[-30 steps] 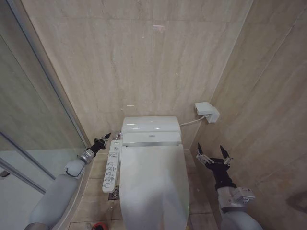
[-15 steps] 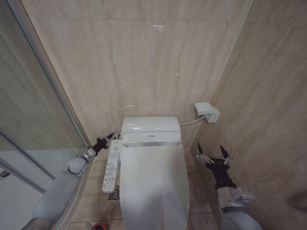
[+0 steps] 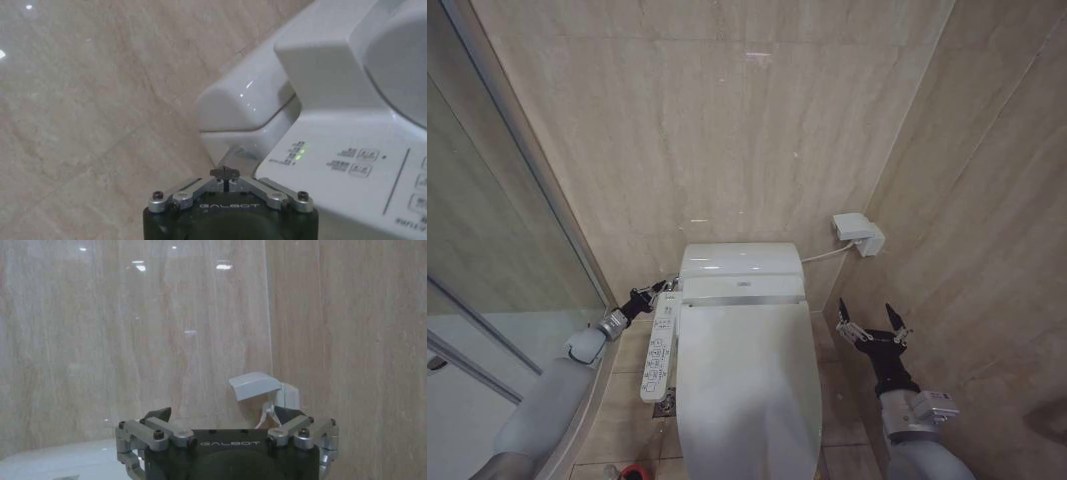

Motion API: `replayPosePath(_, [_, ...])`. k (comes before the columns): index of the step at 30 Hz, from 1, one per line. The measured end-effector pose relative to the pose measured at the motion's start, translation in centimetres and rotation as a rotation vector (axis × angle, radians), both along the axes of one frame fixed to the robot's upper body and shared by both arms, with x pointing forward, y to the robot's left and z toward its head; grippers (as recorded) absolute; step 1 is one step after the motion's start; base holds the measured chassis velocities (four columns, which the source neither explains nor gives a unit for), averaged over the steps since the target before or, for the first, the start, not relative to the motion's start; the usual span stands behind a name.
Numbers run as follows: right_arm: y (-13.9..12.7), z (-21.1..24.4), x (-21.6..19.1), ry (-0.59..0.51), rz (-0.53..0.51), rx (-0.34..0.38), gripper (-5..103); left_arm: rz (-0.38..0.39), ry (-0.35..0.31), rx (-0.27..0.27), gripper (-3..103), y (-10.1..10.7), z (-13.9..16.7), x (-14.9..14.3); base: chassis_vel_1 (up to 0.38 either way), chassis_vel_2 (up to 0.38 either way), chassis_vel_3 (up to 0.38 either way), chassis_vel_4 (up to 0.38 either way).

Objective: Open the toilet lid, clean the toilet bowl with a toilet brush, close the toilet lid, and flush.

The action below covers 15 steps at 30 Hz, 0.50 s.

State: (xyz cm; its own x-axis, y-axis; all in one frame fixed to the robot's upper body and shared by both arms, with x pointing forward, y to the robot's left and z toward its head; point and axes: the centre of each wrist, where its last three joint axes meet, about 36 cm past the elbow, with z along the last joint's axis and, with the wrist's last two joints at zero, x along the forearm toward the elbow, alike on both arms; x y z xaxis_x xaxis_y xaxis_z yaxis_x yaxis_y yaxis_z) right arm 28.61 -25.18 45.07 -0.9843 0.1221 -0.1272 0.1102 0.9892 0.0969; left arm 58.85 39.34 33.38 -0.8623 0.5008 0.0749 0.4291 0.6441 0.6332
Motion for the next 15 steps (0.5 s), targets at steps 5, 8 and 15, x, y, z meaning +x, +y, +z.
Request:
replayPosePath(5, [0.0,0.0,0.0,0.0,0.0,0.0,100,0.0,0.002,0.008,0,0.57,0.2,0.48,0.0,0.0,0.0,0.0])
replayPosePath(8, [0.0,0.0,0.0,0.0,0.0,0.0,100,-0.006,0.003,0.011,0,0.5,0.32,0.76,0.0,0.0,0.0,0.0])
replayPosePath(15, [0.0,0.0,0.0,0.0,0.0,0.0,100,-0.016,0.008,0.008,0,0.03,0.13,1.05,0.0,0.0,0.0,0.0])
